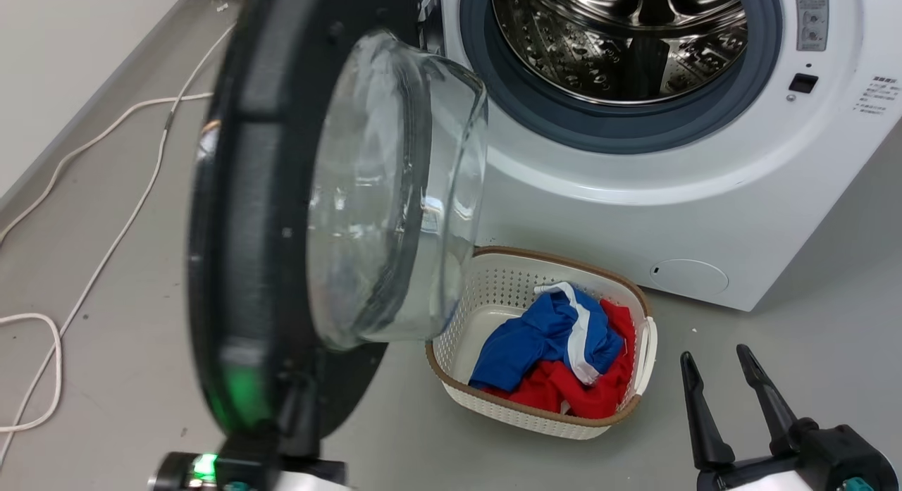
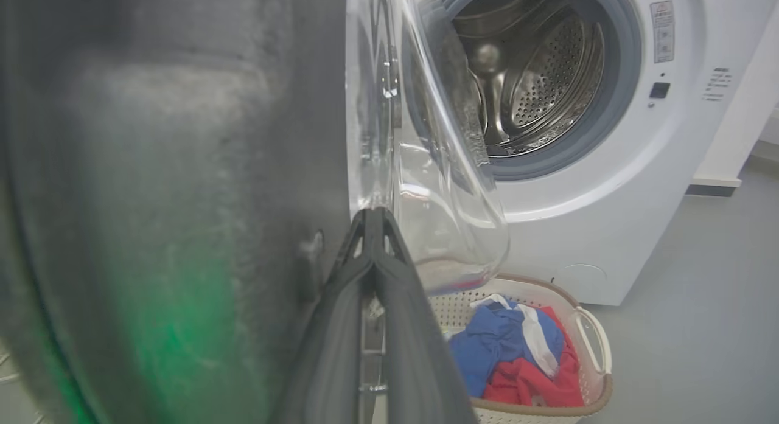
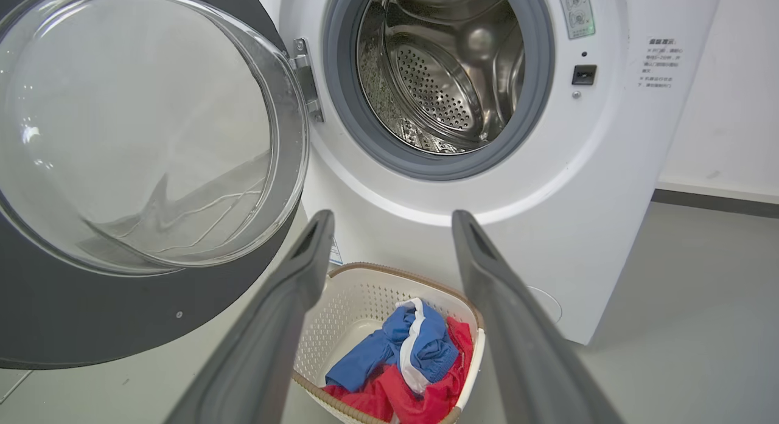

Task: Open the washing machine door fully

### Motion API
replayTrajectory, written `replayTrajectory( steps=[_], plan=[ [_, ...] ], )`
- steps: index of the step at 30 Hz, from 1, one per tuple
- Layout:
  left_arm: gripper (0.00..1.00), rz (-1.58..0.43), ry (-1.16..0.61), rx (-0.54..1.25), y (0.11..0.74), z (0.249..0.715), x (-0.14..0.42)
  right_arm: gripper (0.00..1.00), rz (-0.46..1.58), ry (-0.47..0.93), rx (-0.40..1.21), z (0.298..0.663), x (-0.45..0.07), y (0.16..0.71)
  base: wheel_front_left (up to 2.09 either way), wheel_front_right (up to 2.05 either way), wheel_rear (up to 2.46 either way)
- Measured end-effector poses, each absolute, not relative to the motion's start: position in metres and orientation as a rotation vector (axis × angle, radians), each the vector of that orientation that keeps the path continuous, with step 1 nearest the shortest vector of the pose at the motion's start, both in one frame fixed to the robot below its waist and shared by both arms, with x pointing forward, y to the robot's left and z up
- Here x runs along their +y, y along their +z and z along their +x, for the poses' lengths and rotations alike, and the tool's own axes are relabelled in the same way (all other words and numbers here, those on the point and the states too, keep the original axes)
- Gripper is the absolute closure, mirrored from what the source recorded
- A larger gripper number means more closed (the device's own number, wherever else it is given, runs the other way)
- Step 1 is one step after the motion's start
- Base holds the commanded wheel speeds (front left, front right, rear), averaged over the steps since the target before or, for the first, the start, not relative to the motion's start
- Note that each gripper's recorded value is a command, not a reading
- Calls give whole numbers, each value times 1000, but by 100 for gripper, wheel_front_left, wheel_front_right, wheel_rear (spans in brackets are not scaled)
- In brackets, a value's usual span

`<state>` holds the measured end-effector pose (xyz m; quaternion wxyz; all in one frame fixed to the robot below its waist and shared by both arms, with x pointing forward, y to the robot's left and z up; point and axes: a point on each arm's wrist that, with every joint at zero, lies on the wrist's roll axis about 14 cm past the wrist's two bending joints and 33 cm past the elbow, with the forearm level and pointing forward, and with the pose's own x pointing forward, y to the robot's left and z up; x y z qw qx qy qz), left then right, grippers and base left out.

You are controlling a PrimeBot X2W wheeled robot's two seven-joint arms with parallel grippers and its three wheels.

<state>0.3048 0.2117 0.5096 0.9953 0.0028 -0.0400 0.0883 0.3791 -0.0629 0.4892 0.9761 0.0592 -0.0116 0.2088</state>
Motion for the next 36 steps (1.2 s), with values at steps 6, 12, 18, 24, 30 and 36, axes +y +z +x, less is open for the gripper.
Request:
replayTrajectory(
  steps=[6,12,18,24,30,36],
  plan=[
    [100,22,323,-85,513,301,264,0,117,426,-18,384,-61,486,0,0,0],
    [100,52,420,-88,517,303,307,0,108,411,-11,390,-65,482,0,0,0],
    [100,53,512,-73,512,314,343,0,94,393,4,400,-70,473,0,0,0],
    [100,61,596,-63,509,319,374,0,88,371,15,406,-77,466,0,0,0],
    [100,71,644,-49,506,322,396,0,82,350,28,410,-84,460,0,0,0],
    [100,82,662,-41,506,329,413,0,75,340,28,415,-87,457,0,0,0]
  ],
)
